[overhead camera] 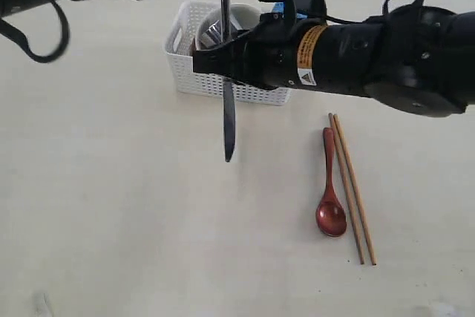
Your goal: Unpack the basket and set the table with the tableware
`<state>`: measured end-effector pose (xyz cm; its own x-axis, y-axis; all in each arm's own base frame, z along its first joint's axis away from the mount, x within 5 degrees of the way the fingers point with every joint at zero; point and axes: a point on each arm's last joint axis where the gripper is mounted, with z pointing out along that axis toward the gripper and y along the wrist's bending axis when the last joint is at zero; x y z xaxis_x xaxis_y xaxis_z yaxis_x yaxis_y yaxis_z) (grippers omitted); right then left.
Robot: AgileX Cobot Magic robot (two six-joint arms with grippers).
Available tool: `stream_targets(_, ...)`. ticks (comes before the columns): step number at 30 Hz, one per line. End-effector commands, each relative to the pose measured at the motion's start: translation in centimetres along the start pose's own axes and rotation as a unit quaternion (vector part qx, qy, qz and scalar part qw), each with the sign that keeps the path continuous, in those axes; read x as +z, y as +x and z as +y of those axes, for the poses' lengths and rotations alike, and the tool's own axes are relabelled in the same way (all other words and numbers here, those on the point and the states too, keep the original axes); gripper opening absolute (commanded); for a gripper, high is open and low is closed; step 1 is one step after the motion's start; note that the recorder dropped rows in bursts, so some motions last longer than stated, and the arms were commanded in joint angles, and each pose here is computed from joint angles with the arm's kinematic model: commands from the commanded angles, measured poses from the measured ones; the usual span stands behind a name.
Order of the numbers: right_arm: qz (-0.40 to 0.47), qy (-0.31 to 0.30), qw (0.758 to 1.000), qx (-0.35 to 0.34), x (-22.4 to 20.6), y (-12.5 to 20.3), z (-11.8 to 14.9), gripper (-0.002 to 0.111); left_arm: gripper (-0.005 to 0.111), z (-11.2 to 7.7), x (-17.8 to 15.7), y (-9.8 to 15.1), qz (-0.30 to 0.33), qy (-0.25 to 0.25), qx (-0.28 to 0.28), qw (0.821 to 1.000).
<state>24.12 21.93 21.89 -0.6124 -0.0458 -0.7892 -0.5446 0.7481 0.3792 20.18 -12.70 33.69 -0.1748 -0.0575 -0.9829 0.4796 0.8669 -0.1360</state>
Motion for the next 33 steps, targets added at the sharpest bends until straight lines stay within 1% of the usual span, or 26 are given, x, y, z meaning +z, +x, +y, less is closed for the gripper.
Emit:
stream_targets(1, 0.038, 0.056, 0.997, 0.026, 0.1, -0.2, 1.7, 0.000, 0.062, 4.2, -2.5, -1.4, 0.001, -0.080, -0.002, 0.997)
stream_targets(3, 0.059, 0.088, 0.993, 0.050, 0.2, -0.1, 2.6, 0.000, 0.062, 6.8, -3.5, -1.2, 0.024, -0.136, -0.017, 0.990)
stream_targets(4, 0.078, 0.111, 0.988, 0.069, 0.5, 0.1, 3.1, 0.000, 0.062, 8.4, -4.0, -1.0, 0.039, -0.170, -0.029, 0.984)
stream_targets(5, 0.094, 0.124, 0.984, 0.082, 0.9, 0.4, 3.4, 0.000, 0.062, 9.6, -4.5, -0.9, 0.045, -0.196, -0.042, 0.979)
stream_targets(7, 0.126, 0.140, 0.976, 0.106, 2.1, 1.0, 4.1, 0.000, 0.062, 11.0, -5.3, -0.8, 0.052, -0.229, -0.055, 0.970)
stream_targets(9, 0.162, 0.140, 0.969, 0.126, 3.8, 1.7, 5.0, 0.000, 0.062, 11.7, -5.7, -0.7, 0.058, -0.244, -0.063, 0.966)
stream_targets(10, 0.177, 0.135, 0.966, 0.129, 4.8, 1.8, 5.4, 0.000, 0.062, 11.7, -5.7, -0.7, 0.058, -0.245, -0.063, 0.966)
stream_targets(11, 0.197, 0.133, 0.960, 0.147, 5.7, 2.2, 5.7, 0.000, 0.062, 11.7, -5.7, -0.7, 0.058, -0.245, -0.063, 0.966)
stream_targets(14, 0.253, 0.139, 0.944, 0.157, 8.1, 3.6, 6.0, 0.000, 0.062, 11.6, -5.7, -0.5, 0.065, -0.243, -0.065, 0.966)
stream_targets(15, 0.270, 0.148, 0.937, 0.165, 9.0, 4.5, 5.7, 0.000, 0.062, 11.6, -5.7, -0.5, 0.066, -0.242, -0.066, 0.966)
stream_targets(18, 0.286, 0.158, 0.929, 0.174, 9.9, 5.8, 5.3, 0.000, 0.062, 11.6, -5.7, -0.5, 0.068, -0.241, -0.067, 0.966)
stream_targets(28, 0.298, 0.162, 0.924, 0.176, 10.8, 7.0, 4.8, 0.000, 0.062, 11.6, -5.7, -0.5, 0.069, -0.241, -0.067, 0.966)
stream_targets(33, 0.308, 0.173, 0.917, 0.184, 11.3, 7.9, 4.4, 0.000, 0.062, 11.6, -5.7, -0.5, 0.069, -0.241, -0.067, 0.966)
